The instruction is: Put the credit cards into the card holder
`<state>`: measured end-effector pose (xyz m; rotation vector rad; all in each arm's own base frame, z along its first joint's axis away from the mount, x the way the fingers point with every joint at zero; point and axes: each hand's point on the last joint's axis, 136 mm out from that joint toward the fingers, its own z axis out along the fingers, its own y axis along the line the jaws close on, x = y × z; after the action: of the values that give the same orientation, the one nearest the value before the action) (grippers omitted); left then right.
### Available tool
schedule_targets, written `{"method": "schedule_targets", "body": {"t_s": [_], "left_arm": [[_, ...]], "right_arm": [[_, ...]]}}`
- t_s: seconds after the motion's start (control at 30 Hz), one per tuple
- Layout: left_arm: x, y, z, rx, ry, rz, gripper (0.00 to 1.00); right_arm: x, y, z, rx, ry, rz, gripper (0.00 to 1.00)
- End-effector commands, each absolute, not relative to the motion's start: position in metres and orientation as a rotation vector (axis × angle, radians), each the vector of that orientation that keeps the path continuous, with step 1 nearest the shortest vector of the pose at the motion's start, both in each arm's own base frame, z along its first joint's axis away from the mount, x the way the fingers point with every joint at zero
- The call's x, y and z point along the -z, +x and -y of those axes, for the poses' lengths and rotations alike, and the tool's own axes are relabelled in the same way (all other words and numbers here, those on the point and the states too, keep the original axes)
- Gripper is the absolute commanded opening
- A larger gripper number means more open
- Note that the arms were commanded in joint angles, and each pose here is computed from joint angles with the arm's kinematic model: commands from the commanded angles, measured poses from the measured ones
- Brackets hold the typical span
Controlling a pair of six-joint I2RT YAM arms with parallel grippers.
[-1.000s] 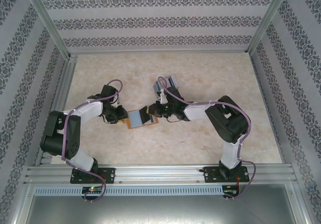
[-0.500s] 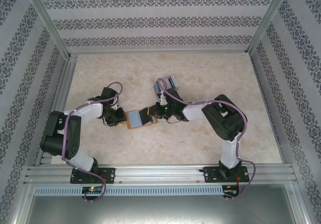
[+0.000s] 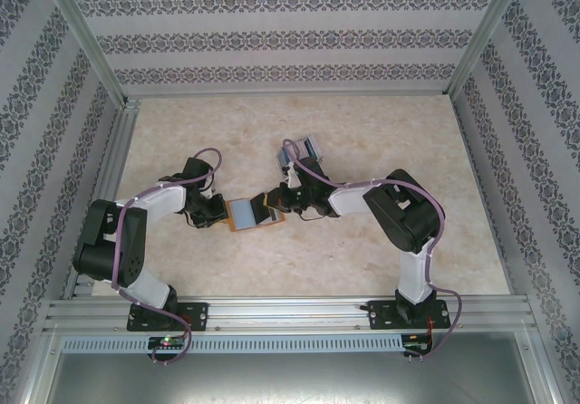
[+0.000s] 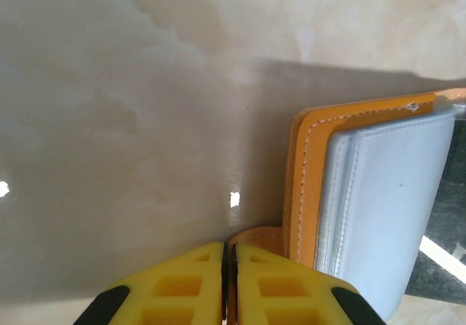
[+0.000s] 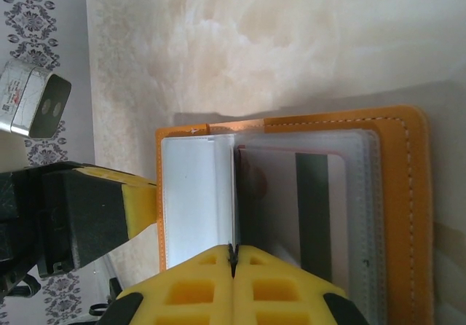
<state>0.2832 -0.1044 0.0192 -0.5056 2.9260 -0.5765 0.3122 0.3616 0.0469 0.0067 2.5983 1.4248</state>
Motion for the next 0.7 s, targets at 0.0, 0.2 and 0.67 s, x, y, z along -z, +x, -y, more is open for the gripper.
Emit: {"method": "schedule_targets", "body": {"t_s": [0.0, 0.2, 0.67], "left_arm": [[-0.020, 0.287, 0.098, 0.549, -0.508, -2.913, 0.11], [-0.022, 0.288, 0.095, 0.531, -0.509, -2.907, 0.09], [-0.028, 0.286, 0.085, 0.437, -0.487, -2.907, 0.06]], "right_arm": [[-0.052, 0.303, -0.371, -1.472, -0.027, -2.614, 0.05], [-0.054, 0.304, -0.370, -1.484, -0.026, -2.612, 0.05], [-0.064, 0.304, -0.370, -1.492, -0.062, -2.610, 0.05]]}}
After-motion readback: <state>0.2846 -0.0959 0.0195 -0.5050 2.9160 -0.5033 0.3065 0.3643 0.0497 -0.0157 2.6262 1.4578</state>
